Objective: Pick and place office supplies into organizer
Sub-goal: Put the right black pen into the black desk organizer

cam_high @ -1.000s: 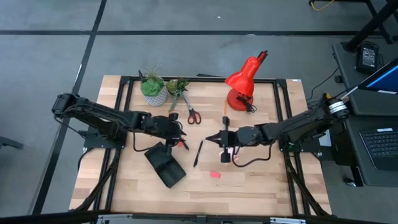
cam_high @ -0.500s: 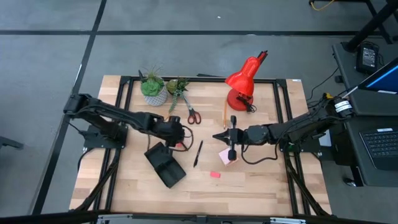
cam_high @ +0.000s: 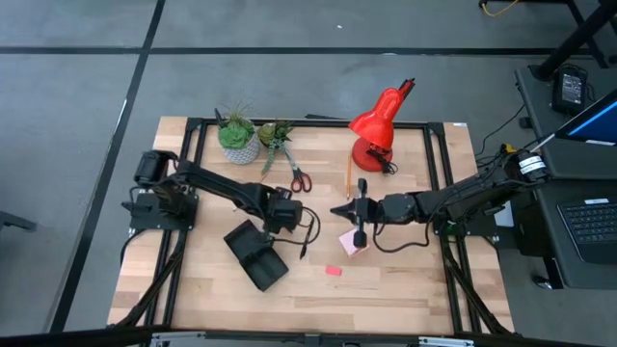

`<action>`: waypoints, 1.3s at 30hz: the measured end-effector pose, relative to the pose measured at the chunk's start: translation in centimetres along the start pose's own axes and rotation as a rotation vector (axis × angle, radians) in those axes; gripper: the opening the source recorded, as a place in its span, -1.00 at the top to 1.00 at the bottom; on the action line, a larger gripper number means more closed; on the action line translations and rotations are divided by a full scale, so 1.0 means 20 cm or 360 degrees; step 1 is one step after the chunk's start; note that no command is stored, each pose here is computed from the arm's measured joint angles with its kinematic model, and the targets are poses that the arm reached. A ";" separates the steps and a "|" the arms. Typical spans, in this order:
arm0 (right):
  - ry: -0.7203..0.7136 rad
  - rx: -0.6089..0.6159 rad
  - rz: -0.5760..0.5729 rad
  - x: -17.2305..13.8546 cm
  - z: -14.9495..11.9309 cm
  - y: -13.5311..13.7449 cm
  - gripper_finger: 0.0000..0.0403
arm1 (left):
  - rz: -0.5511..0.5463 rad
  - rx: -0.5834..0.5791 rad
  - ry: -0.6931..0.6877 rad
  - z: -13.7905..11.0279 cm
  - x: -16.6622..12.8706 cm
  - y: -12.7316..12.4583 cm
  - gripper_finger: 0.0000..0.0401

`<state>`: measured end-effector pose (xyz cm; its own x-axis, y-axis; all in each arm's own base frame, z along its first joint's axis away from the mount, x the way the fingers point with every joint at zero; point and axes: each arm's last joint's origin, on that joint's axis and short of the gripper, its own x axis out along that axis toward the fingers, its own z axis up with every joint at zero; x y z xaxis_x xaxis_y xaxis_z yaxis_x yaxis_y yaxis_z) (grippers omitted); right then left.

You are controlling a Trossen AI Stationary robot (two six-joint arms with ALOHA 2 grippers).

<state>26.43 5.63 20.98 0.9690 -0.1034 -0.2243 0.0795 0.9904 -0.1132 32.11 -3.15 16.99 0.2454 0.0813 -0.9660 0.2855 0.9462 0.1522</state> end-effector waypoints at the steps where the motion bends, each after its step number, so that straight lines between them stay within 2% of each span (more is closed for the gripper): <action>1: 0.0005 -0.0001 0.0000 0.00 0.00 0.00 1.00 | -0.0013 0.0017 0.0026 0.00 0.01 0.00 0.42; 10: 0.0013 -0.0005 0.0001 0.00 0.00 0.00 1.00 | -0.0028 0.0062 0.0044 0.02 0.05 0.01 0.42; 23: 0.0022 -0.0008 0.0001 0.00 -0.01 0.00 1.00 | -0.0032 0.0031 0.0031 0.01 0.06 0.07 0.42; 31: 0.0025 -0.0010 0.0001 0.00 -0.01 0.00 1.00 | -0.0076 0.0034 0.0066 0.00 0.09 0.06 0.42; 39: 0.0043 -0.0016 -0.0001 0.00 -0.01 0.00 1.00 | 0.0082 0.0114 0.0247 -0.05 0.07 0.07 0.42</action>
<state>26.39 5.57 20.72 0.9623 -0.1068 -0.2501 0.0778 0.9893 -0.1232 32.00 -1.40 15.64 0.1172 0.1817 -0.9763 0.3427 0.9153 0.2115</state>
